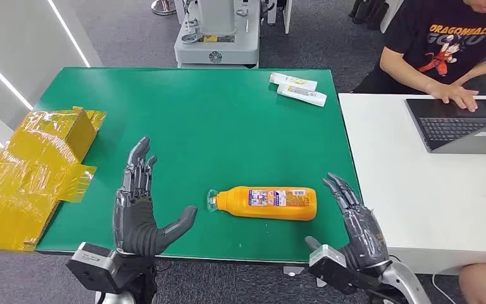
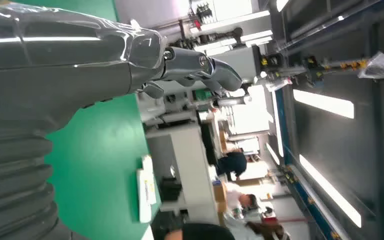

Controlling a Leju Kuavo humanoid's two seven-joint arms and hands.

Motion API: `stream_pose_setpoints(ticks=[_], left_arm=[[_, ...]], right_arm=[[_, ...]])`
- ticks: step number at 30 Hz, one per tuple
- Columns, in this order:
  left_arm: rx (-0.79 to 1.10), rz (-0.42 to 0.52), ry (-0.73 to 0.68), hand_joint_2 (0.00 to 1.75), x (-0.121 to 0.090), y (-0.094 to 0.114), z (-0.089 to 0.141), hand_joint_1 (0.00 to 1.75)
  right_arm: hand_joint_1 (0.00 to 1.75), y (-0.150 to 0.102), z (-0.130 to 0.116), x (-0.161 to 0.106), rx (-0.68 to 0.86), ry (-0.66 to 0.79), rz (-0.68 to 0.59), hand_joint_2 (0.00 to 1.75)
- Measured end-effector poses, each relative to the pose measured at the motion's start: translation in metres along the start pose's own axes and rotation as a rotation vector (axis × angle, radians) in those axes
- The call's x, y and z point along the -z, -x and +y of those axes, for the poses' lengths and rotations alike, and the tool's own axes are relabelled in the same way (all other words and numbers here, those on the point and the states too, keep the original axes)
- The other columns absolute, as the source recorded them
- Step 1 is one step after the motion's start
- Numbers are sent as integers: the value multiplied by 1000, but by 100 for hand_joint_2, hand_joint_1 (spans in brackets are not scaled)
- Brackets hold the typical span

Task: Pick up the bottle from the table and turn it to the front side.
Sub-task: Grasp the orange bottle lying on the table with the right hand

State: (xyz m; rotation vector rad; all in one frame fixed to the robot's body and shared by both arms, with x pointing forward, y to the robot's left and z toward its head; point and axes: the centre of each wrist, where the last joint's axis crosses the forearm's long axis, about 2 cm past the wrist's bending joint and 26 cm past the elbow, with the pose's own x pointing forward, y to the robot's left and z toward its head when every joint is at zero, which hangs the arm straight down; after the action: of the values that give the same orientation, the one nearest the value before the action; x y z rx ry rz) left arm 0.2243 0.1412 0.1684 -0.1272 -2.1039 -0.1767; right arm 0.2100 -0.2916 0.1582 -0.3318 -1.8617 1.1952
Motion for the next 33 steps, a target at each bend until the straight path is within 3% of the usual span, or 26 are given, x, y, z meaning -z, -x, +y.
stream_pose_setpoints(ticks=[2, 5, 8, 14, 19, 26, 29, 33], left_arm=[[-3, -9, 5, 175, 3, 0, 0, 0], [-12, -26, 21, 175, 9, -1, 1, 0], [-15, -38, 33, 175, 14, -1, 2, 0], [-14, -46, 33, 175, 19, 0, 3, 0], [-10, -57, 9, 175, 21, 1, 5, 0], [-3, -62, 4, 175, 20, 2, 7, 0], [0, -66, 2, 175, 21, 2, 8, 0], [5, -69, -3, 175, 24, 2, 9, 0]], right_arm=[[0, 10, -11, -7, -21, -69, 3, 175], [0, 34, -49, -18, -82, -207, 6, 175], [0, 48, -89, -11, -125, -293, -9, 175], [0, 64, -163, 19, -185, -370, -33, 175], [0, 60, -221, 73, -202, -457, -104, 175], [0, 56, -237, 117, -235, -507, -113, 175], [0, 56, -223, 142, -226, -534, -128, 175], [0, 55, -187, 177, -191, -597, -158, 175]])
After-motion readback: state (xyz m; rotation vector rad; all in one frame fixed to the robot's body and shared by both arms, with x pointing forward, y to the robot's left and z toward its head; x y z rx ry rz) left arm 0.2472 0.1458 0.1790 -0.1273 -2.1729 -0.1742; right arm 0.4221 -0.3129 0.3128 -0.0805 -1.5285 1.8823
